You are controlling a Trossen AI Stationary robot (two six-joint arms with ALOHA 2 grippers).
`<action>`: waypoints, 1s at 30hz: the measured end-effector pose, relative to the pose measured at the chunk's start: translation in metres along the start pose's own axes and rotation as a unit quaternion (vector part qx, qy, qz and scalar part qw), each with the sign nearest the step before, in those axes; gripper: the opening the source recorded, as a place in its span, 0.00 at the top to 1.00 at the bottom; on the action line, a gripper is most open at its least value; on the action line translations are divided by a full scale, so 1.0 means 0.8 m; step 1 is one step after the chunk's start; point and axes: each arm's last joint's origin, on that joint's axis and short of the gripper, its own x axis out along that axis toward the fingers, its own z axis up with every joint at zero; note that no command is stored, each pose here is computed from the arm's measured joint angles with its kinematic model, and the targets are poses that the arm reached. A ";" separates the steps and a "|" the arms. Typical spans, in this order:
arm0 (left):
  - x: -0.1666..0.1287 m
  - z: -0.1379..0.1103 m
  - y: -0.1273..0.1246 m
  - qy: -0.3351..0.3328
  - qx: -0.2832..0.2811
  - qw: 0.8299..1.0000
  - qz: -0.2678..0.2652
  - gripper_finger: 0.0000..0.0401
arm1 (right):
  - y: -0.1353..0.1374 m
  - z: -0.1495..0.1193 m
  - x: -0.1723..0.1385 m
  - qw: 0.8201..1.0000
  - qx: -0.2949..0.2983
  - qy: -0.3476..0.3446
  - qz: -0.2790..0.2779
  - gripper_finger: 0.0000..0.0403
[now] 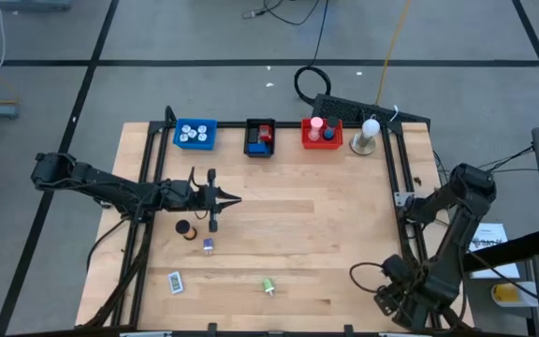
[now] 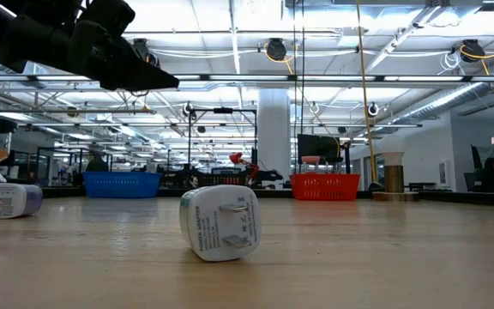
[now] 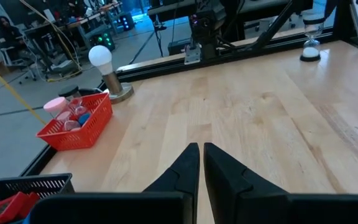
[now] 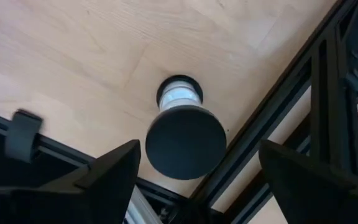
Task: Pick & Place Office items
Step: Put the bottom black hourglass into the red bin
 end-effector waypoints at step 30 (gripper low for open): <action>0.000 -0.001 0.003 0.004 -0.025 0.999 0.027 0.92 | 0.017 0.030 0.012 0.995 -0.077 -0.060 -0.002 0.51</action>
